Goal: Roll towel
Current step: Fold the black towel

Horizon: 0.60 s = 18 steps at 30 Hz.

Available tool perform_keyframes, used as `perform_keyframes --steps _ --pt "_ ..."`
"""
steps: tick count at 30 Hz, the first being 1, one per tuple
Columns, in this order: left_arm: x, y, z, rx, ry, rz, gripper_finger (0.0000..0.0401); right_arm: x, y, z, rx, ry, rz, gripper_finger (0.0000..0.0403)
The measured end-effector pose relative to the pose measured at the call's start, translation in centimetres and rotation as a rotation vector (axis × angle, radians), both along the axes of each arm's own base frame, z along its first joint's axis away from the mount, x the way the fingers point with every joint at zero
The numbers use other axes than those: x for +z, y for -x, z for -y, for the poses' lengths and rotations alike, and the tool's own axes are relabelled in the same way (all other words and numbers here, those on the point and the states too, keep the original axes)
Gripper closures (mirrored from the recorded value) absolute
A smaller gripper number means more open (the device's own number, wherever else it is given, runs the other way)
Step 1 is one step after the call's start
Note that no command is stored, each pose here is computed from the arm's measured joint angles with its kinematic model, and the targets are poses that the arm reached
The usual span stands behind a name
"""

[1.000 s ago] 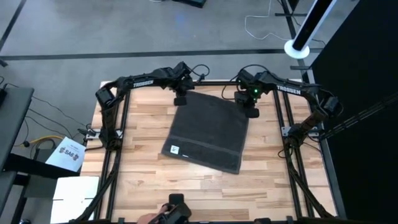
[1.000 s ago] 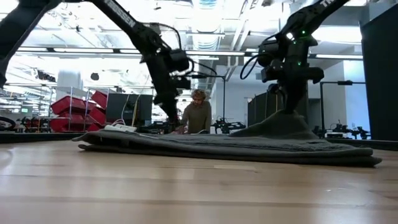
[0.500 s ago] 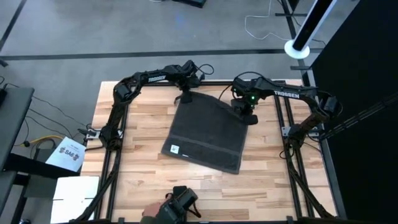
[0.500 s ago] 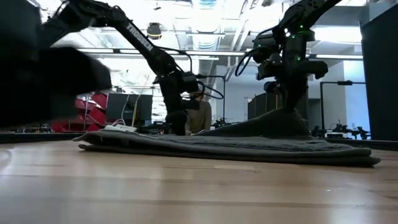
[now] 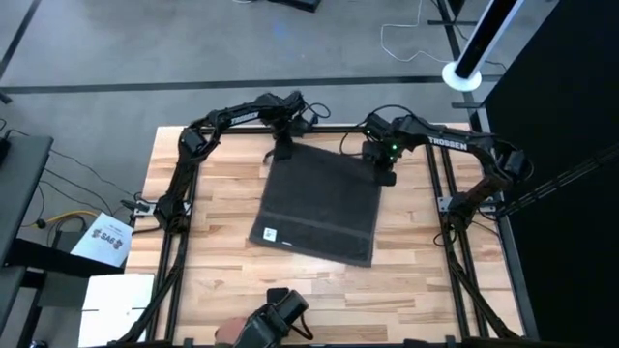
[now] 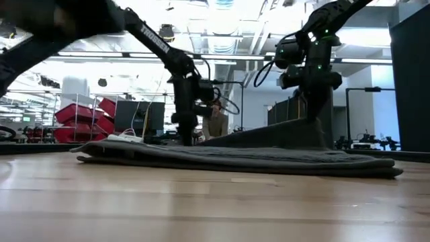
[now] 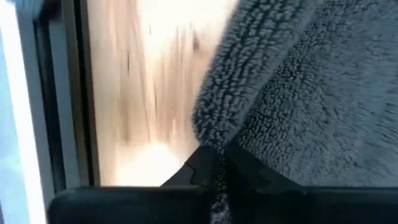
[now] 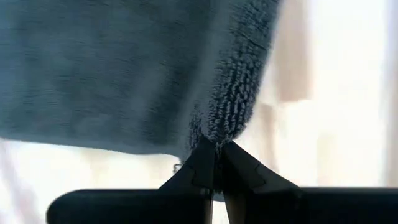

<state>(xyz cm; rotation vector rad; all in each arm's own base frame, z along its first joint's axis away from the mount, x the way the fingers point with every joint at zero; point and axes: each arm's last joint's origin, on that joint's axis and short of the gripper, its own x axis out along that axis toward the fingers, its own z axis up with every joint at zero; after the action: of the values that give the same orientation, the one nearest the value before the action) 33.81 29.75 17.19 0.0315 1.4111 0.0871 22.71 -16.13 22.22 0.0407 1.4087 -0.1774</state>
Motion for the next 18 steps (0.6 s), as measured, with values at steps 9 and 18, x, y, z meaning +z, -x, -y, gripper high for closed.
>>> perform_keyframes --steps 9,18 --pt "9.4 1.4 2.1 0.114 -0.251 0.097 0.0395 2.6 1.4 2.2 -0.161 0.326 0.037 0.0399" --pt "15.0 2.9 7.3 0.21 -0.245 0.133 0.0395 4.0 1.7 0.7 -0.088 0.343 0.064 0.0399"
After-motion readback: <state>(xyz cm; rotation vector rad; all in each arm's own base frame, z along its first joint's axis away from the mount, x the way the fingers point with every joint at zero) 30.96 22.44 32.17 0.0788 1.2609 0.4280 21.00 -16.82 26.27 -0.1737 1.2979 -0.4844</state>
